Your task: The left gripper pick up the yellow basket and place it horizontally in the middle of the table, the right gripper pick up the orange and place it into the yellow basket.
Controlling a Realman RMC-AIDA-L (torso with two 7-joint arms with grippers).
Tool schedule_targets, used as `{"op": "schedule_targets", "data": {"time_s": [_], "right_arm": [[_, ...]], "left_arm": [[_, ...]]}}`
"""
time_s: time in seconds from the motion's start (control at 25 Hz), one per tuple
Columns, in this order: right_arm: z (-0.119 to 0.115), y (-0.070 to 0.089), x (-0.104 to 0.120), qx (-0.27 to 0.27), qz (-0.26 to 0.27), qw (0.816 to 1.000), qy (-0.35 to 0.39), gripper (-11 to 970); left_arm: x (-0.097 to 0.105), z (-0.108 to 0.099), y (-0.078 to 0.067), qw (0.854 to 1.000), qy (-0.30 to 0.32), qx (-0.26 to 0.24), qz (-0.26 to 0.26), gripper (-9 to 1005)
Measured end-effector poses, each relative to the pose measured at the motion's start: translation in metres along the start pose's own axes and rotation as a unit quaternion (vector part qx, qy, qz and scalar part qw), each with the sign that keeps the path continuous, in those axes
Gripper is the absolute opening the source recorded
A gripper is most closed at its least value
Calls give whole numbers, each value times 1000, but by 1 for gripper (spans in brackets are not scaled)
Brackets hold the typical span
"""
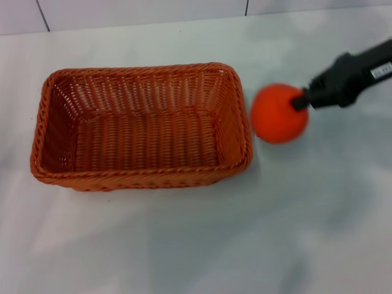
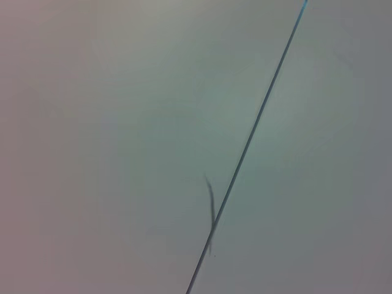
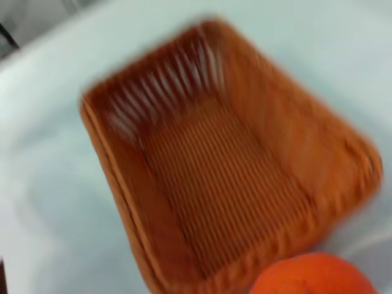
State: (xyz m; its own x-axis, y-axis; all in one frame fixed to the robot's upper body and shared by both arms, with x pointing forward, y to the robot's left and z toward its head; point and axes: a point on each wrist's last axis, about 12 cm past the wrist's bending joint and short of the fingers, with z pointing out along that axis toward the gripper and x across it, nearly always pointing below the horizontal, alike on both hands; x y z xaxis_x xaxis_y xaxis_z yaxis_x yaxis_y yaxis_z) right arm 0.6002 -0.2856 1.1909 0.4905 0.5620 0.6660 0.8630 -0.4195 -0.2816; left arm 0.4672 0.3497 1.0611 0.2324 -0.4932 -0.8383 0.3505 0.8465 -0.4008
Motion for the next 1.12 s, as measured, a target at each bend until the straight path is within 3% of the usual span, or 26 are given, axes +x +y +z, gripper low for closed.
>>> {"op": "schedule_targets", "data": {"time_s": [0.32,0.52,0.84,1.12], "right_arm": [[16,-18,43,65,-76,983,151,126],[49,-31,61,93,-97,976,171,123],[95,-32,62,82,-78,978,174,107],[97,-31,58,75,-74,977,183,365]], "left_arm": [[1,0,0,1000,0,0,-2,657],[2,-1,-2,1000,-1,-1,-4,657],[2,-7,-1,1000,-3,-12,-8,657],[2,-8,-1,1000,-3,-13,-8,657]]}}
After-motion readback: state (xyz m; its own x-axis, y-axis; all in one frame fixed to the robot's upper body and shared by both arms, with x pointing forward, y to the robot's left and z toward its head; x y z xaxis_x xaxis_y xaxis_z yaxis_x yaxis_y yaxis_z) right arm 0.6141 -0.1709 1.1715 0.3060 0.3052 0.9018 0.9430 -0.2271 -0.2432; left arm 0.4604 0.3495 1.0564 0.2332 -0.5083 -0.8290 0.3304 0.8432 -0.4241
